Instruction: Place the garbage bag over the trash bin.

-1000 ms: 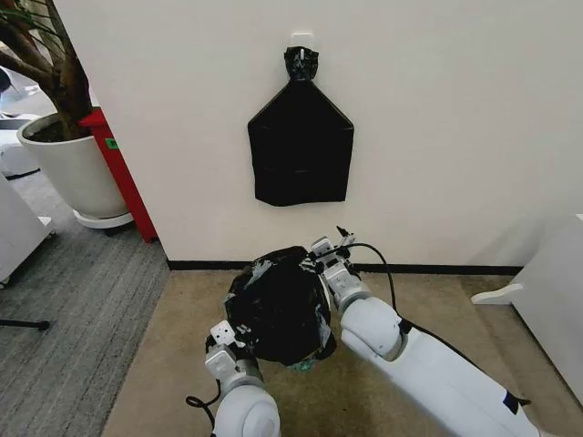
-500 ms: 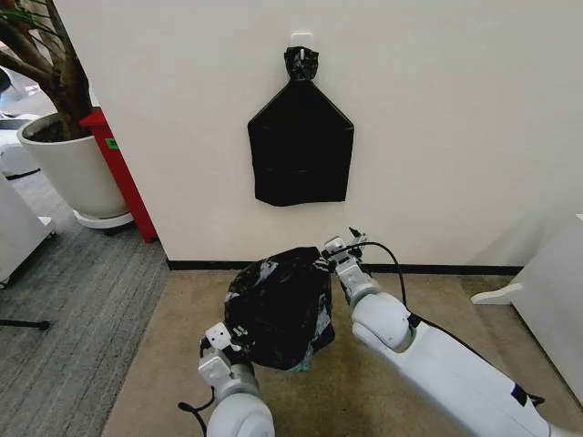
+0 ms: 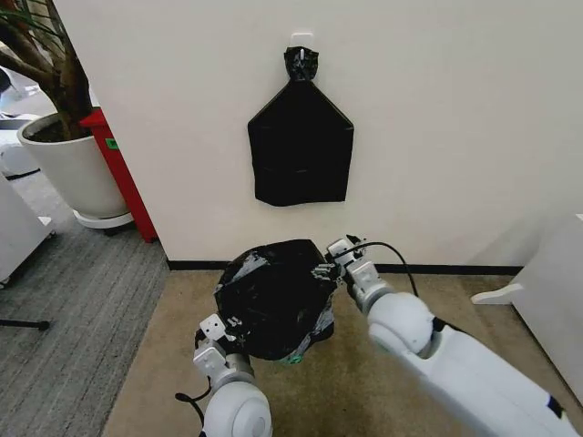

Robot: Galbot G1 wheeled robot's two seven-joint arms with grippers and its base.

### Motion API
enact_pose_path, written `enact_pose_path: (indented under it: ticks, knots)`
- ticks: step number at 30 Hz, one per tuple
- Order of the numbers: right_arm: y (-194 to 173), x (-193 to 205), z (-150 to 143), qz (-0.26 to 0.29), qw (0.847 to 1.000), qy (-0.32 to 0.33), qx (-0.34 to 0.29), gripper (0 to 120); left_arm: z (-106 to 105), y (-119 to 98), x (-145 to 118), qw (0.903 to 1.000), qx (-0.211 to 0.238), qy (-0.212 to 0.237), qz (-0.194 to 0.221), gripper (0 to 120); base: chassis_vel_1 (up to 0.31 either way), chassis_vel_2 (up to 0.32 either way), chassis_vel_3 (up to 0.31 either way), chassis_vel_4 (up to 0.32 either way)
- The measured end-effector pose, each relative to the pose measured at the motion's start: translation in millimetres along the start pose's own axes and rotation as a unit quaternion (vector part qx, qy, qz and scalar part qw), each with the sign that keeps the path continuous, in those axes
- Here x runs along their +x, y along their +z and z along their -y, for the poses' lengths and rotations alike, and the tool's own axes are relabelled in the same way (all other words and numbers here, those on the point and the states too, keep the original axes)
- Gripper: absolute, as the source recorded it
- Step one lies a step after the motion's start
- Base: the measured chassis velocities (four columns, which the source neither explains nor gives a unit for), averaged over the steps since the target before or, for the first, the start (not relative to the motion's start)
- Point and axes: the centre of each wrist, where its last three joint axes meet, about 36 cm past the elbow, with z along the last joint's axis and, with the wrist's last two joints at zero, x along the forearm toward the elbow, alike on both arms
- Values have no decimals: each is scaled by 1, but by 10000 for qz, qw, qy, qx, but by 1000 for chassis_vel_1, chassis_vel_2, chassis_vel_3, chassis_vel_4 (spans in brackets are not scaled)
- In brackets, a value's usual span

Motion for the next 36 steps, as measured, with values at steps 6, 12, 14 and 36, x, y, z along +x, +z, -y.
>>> enact_pose_path:
  ticks: [6,12,14,36]
  knots:
    - [-1,12,7,-120,9996,-170,-194,100,3,-1,-3,10000,33,-4,31,0,0,0,0,0]
    - [1,30,-3,-113,9982,-504,-304,100,5,-1,-6,10000,45,-20,49,0,0,0,0,0]
    - [3,37,-11,42,9978,-610,-238,100,5,0,-7,10000,42,-28,45,0,0,0,0,0]
    - [25,-15,-61,2334,8807,-626,4075,100,14,-1,-9,9975,-269,239,-610,0,0,0,0,0]
